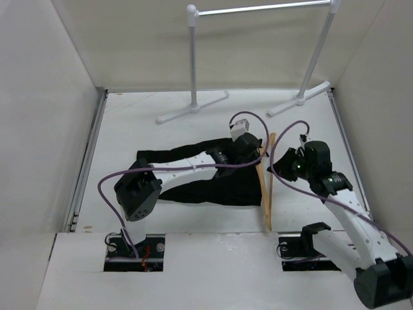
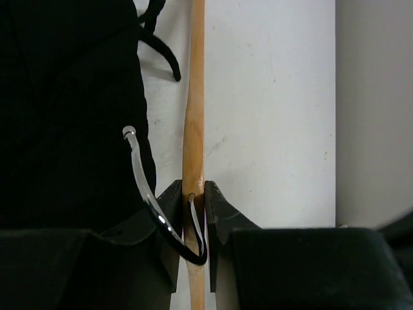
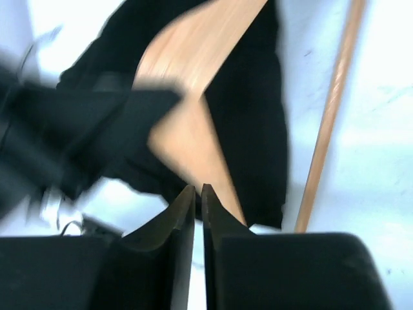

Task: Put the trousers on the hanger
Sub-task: Pick up the hanger from the clothesline, then place the trousers on the hanger.

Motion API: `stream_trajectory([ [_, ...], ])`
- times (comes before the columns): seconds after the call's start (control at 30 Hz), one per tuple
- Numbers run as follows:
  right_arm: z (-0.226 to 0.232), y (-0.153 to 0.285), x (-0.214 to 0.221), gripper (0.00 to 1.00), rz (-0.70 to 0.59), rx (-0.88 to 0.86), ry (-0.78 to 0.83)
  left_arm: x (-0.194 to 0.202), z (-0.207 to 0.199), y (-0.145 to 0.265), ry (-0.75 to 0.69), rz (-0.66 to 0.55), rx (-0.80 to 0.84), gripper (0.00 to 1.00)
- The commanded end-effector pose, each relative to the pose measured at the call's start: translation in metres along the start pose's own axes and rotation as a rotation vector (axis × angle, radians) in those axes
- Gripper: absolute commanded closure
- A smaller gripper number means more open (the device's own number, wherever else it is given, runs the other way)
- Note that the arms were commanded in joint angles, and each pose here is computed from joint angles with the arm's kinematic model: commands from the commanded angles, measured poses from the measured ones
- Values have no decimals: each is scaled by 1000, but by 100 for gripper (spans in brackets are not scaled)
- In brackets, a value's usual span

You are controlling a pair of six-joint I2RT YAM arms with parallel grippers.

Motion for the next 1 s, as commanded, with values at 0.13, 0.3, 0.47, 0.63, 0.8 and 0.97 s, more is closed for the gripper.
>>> stream_trajectory([
  [0.13, -21, -71, -32, 67, -39, 108, 9, -5, 15, 10, 73, -123, -18, 100],
  [0.3, -37, -106, -22, 55, 12, 136, 3, -3, 27, 11, 73, -132, -38, 100],
  [0.47, -43, -123, 4, 49, 72, 134, 0, -6, 37, 7, 75, -133, -60, 100],
  [0.63, -41, -135, 28, 49, 139, 84, -53, -7, 45, 3, 71, -124, -79, 100],
  [0.8, -49, -138, 36, 69, 159, 99, -74, -6, 55, 1, 69, -114, -95, 100],
  [0.97, -34, -123, 9, 92, 71, 53, -91, -11, 63, 1, 63, -118, -112, 100],
])
Point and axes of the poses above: each gripper's point midway between its finger pads, its own y axis back along the fingers, its own z axis along the line the jaws close on, x = y × z, the point moved 2 cm from there along y, back along the fingers, and after that the axes turned 9 degrees about y, right-handed, at the moved point
